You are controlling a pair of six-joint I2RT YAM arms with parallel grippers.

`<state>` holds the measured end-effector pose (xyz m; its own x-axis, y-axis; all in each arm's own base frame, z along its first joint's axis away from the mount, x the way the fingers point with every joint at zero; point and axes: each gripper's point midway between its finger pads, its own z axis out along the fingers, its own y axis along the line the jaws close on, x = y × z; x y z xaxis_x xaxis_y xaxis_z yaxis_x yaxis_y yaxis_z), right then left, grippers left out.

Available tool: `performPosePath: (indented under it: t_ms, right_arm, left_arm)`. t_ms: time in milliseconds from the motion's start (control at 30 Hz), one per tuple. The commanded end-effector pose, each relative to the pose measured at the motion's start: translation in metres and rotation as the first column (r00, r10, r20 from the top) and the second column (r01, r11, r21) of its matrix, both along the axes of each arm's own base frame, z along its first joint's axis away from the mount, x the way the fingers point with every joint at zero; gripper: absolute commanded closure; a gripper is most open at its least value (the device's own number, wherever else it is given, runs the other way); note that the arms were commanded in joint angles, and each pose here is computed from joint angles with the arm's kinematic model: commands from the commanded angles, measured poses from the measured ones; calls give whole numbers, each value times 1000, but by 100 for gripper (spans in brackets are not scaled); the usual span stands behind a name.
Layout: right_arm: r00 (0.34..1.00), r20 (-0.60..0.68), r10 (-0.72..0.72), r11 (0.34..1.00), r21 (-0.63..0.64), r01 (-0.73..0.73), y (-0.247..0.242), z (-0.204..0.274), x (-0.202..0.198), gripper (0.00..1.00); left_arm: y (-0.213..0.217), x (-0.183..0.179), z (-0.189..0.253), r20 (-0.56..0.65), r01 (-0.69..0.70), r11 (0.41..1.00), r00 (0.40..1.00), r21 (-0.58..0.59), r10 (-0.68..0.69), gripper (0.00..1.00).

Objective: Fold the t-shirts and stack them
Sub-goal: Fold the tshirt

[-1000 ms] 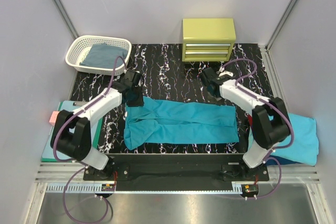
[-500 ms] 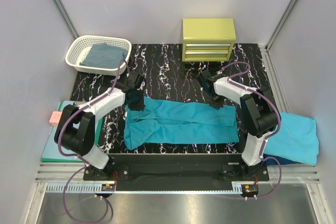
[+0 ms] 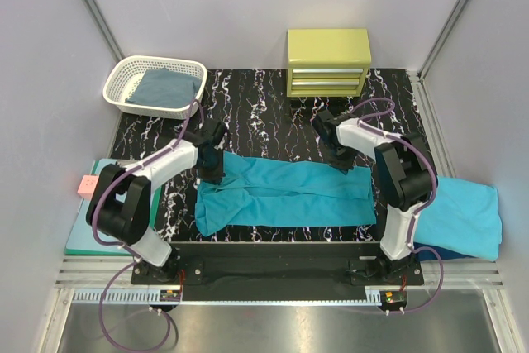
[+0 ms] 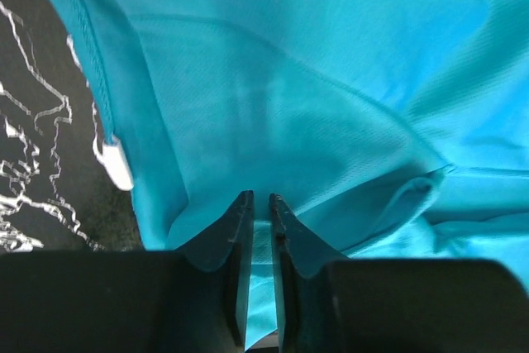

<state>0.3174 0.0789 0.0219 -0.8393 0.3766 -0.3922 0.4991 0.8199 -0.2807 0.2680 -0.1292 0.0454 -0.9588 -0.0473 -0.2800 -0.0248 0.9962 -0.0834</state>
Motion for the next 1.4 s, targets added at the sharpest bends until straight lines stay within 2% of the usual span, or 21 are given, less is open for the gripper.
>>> performPosePath:
  t_ms: [0, 33, 67, 133, 167, 233, 367, 533, 867, 1100, 1200, 1267, 1333, 1367]
  right_arm:
    - [997, 82, 13, 998, 63, -19, 13, 18, 15, 100]
    - [994, 88, 66, 993, 88, -74, 19, 19, 11, 93]
    - [973, 212, 93, 981, 150, -126, 35, 42, 26, 86]
    - [954, 264, 143, 951, 232, -207, 51, 56, 29, 68]
    - [941, 301, 152, 937, 259, -234, 58, 67, 34, 66]
    - [937, 297, 183, 914, 301, -274, 69, 78, 33, 64]
    - [926, 300, 229, 895, 308, -321, 79, 91, 27, 65]
    - [909, 320, 266, 878, 309, -365, 83, 99, 16, 66]
    - [895, 302, 328, 856, 307, -417, 88, 91, 3, 69]
    - [886, 284, 368, 854, 274, -442, 83, 86, 2, 69]
    - [883, 280, 376, 853, 268, -448, 83, 85, 2, 69]
    - [885, 277, 374, 856, 265, -445, 82, 84, 2, 70]
    - [887, 270, 375, 854, 270, -444, 82, 81, 1, 70]
    - [886, 269, 377, 853, 271, -445, 83, 81, 1, 70]
  left_arm:
    - [8, -3, 19, 74, -15, 1000, 997, 16, 14, 82]
    - [6, 1, 26, 114, -17, 1000, 993, -7, 18, 78]
    - [3, 4, 43, 172, -17, 999, 985, -45, 24, 73]
    - [0, 10, 60, 235, -17, 997, 971, -74, 34, 58]
    - [-1, 16, 72, 272, -12, 996, 962, -88, 36, 55]
    - [-4, 22, 77, 284, -2, 996, 959, -89, 27, 50]
    - [-7, 39, 60, 221, -13, 999, 975, -33, 20, 50]
    - [-20, 49, 39, 156, -10, 999, 988, -51, 17, 56]
    - [-26, 77, 25, 156, -16, 1000, 988, -20, 19, 56]
    - [-32, 78, 6, 96, -12, 1000, 995, -25, 15, 60]
    - [-31, 72, -4, 66, -16, 1000, 998, -20, 18, 68]
    - [-28, 68, -4, 65, -23, 1000, 998, -13, 24, 81]
    - [-25, 64, -1, 75, -25, 1000, 997, -10, 25, 86]
    - [-24, 64, 0, 79, -24, 1000, 997, -8, 25, 92]
